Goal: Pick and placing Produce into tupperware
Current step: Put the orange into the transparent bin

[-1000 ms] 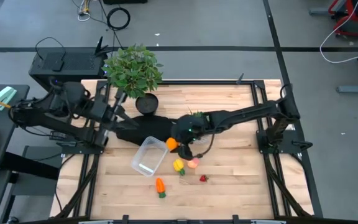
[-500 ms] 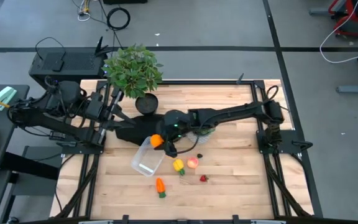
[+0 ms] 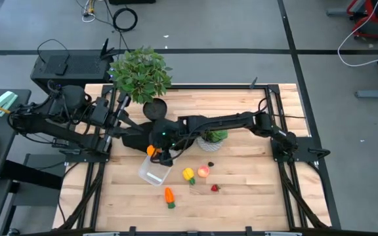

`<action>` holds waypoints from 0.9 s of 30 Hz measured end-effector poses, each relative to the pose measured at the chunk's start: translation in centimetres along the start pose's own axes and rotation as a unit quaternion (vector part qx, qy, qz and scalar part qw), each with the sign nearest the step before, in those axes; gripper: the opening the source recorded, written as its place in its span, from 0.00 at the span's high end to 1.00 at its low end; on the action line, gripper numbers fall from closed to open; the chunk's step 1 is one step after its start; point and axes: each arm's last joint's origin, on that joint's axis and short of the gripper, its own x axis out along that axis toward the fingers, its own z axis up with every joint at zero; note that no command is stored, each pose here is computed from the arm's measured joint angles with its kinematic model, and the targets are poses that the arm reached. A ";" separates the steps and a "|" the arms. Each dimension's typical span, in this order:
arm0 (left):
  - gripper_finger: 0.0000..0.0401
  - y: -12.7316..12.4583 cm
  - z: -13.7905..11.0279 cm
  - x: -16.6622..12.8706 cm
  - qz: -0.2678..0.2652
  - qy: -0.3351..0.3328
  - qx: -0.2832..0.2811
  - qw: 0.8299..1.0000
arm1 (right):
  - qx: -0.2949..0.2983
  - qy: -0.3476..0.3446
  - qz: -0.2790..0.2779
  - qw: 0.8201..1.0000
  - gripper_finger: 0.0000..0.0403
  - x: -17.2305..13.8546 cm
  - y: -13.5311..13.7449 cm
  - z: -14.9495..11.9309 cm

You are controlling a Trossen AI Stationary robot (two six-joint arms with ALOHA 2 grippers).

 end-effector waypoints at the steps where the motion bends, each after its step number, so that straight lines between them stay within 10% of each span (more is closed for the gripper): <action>1: 0.85 0.0 0.0 0.0 0.000 0.000 0.000 1.000 | 0.001 0.006 0.002 1.000 0.37 0.4 0.1 -0.2; 27: 0.86 0.0 -0.3 0.0 -0.002 0.012 -0.002 1.000 | -0.044 0.121 -0.055 0.990 0.35 3.0 1.2 -3.7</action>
